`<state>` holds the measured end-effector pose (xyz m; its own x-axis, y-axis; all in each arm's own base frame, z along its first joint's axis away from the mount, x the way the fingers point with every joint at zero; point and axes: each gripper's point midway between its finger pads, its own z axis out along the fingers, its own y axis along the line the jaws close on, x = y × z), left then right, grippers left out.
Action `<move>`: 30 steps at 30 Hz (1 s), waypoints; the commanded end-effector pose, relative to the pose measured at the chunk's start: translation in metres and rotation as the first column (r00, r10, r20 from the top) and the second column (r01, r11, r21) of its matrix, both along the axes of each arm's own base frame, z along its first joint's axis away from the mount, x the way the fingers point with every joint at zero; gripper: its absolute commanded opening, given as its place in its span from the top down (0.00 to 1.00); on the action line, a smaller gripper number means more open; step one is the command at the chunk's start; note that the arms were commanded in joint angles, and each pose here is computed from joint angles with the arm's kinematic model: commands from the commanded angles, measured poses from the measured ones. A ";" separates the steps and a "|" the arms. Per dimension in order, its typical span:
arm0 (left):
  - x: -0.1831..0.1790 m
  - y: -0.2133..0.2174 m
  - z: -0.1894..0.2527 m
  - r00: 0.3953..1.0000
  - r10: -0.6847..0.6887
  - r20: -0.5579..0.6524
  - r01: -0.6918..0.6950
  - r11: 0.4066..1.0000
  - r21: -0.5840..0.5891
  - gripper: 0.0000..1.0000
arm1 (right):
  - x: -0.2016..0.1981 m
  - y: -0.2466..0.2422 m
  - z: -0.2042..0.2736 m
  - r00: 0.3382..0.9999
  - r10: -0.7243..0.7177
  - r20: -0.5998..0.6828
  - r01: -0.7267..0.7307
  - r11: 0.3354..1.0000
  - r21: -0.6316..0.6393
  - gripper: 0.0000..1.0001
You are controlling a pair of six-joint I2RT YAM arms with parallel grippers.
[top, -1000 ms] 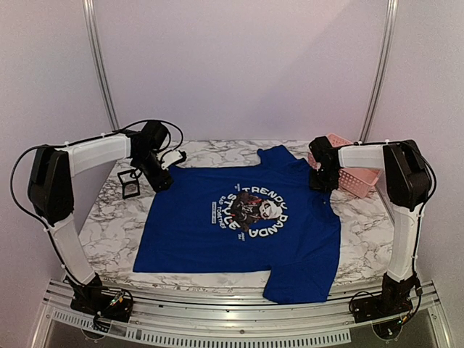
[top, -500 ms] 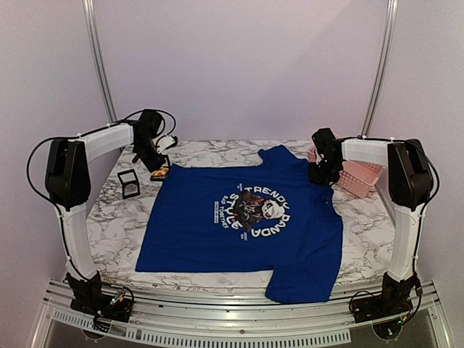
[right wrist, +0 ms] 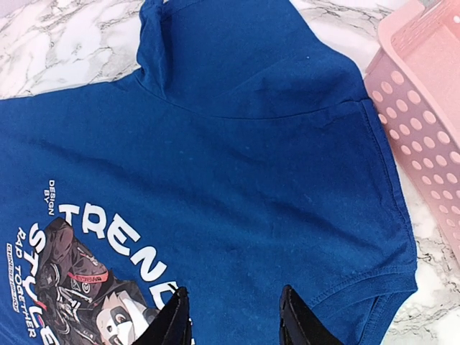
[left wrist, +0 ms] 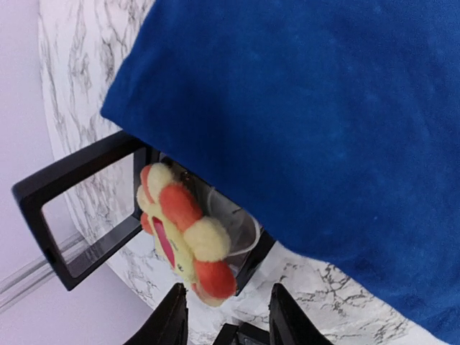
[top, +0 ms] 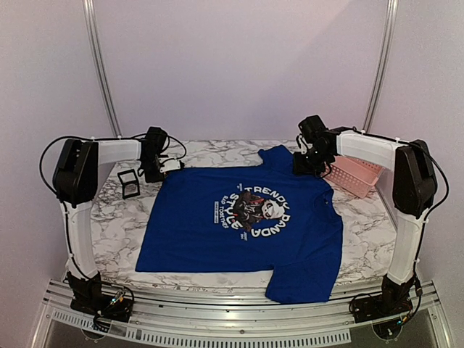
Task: Pin the brooch onto the clothing
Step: Pick up the brooch from the brooch box.
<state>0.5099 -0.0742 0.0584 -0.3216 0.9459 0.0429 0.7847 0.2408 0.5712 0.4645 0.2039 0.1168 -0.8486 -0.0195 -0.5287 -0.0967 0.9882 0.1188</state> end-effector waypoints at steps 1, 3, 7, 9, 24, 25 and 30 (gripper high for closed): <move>0.017 0.003 -0.011 0.999 -0.035 0.017 0.034 0.998 0.044 0.69 | -0.004 0.007 0.019 0.999 0.021 0.028 -0.021 1.000 0.010 0.59; 0.018 0.004 -0.014 1.000 -0.026 0.018 0.025 0.999 0.037 0.72 | -0.004 0.009 0.021 0.999 0.031 0.032 -0.031 0.999 0.008 0.59; 0.022 0.009 -0.019 1.000 -0.011 0.023 0.010 0.999 0.036 0.72 | -0.003 0.012 0.024 0.998 0.043 0.038 -0.043 0.999 0.011 0.59; 0.023 0.009 -0.019 1.000 -0.007 0.025 0.006 0.999 0.033 0.72 | -0.003 0.015 0.025 0.998 0.053 0.040 -0.054 0.998 0.014 0.58; 0.024 0.004 -0.003 0.999 -0.033 -0.012 0.033 0.999 -0.028 0.63 | -0.004 0.022 0.021 0.996 0.083 0.028 -0.084 0.996 0.002 0.58; 0.025 0.005 -0.006 1.000 -0.027 -0.015 0.027 0.999 -0.022 0.63 | -0.005 0.022 0.021 0.996 0.084 0.027 -0.084 0.996 -0.001 0.58; 0.024 0.006 -0.012 0.999 -0.021 -0.024 0.020 1.000 -0.017 0.63 | -0.005 0.021 0.021 0.996 0.083 0.029 -0.083 0.997 -0.009 0.58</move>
<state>0.5338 -0.0756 0.0588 -0.2883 0.9574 0.0173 0.7900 0.2276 0.5693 0.4599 0.2211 0.1296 -0.8366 -0.0774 -0.5424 -0.1652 0.9795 0.1151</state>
